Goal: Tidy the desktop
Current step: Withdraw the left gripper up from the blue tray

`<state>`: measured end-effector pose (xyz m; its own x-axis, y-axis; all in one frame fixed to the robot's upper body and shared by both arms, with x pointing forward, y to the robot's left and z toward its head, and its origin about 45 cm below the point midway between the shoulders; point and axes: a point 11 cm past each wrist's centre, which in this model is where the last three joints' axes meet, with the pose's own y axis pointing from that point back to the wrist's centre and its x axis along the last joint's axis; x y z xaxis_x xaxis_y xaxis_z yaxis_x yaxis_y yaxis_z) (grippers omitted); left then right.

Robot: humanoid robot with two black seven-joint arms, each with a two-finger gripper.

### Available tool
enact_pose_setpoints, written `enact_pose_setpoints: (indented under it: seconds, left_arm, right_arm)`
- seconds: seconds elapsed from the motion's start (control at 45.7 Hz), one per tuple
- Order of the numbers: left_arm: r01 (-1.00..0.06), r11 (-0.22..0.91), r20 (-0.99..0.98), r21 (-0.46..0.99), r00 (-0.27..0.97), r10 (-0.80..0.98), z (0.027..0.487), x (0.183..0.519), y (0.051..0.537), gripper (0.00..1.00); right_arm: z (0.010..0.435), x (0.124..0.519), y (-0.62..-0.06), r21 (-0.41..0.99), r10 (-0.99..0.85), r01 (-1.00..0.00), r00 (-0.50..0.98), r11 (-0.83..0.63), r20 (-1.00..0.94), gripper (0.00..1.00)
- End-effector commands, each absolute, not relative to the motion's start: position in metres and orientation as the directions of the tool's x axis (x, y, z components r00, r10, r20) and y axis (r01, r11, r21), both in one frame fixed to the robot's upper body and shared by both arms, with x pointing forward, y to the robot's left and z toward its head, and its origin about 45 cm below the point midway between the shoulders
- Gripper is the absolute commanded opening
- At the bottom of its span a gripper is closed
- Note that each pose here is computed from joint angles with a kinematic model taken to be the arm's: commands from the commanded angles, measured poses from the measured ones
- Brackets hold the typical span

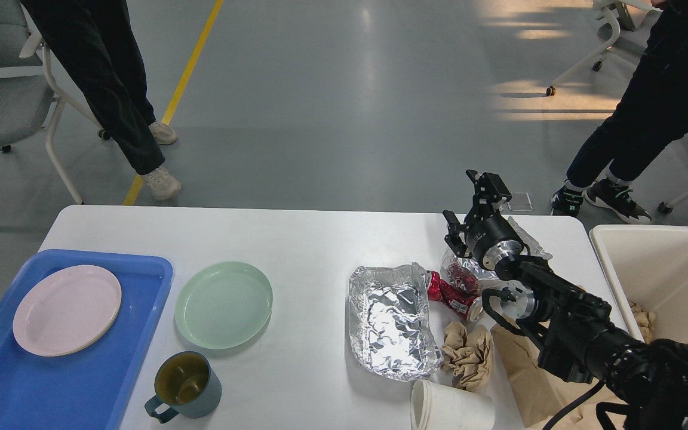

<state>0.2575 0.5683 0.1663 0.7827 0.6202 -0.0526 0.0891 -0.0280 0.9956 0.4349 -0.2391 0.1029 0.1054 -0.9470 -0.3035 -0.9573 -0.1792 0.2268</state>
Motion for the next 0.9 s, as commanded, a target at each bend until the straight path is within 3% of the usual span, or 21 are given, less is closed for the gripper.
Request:
enact_pose_setpoints:
  seconds: [0.0,0.197,0.35,0.591,0.7,0.788,0.876]
  left_arm:
    - [0.09,-0.032,-0.051,0.995,0.783,0.62,0.166,0.257,0.569,0.07]
    - [0.062,-0.058,-0.015,0.996,0.798,0.602,0.165,0.261,0.57,0.12]
    - [0.004,-0.099,0.053,0.995,0.822,0.567,0.163,0.27,0.572,0.36]
    - [0.006,-0.095,0.048,0.995,0.829,0.558,0.159,0.271,0.567,0.53]
    - [0.043,-0.042,-0.011,0.998,0.815,0.58,0.158,0.266,0.557,0.72]
    - [0.09,0.039,-0.095,0.995,0.794,0.601,0.174,0.271,0.538,0.93]
    - [0.083,0.06,-0.102,0.995,0.796,0.596,0.201,0.282,0.526,0.96]
  right_arm:
    - [0.103,0.435,-0.239,0.226,-0.947,-0.957,0.106,-0.18,-0.304,1.0]
    - [0.102,0.434,-0.239,0.228,-0.947,-0.957,0.105,-0.179,-0.304,1.0]
    - [0.102,0.434,-0.239,0.228,-0.947,-0.957,0.105,-0.179,-0.304,1.0]
    - [0.103,0.435,-0.239,0.226,-0.947,-0.957,0.106,-0.18,-0.304,1.0]
    - [0.102,0.434,-0.239,0.228,-0.947,-0.957,0.105,-0.179,-0.304,1.0]
    - [0.103,0.435,-0.239,0.226,-0.947,-0.957,0.106,-0.18,-0.304,1.0]
    - [0.102,0.434,-0.239,0.228,-0.947,-0.957,0.105,-0.179,-0.304,1.0]
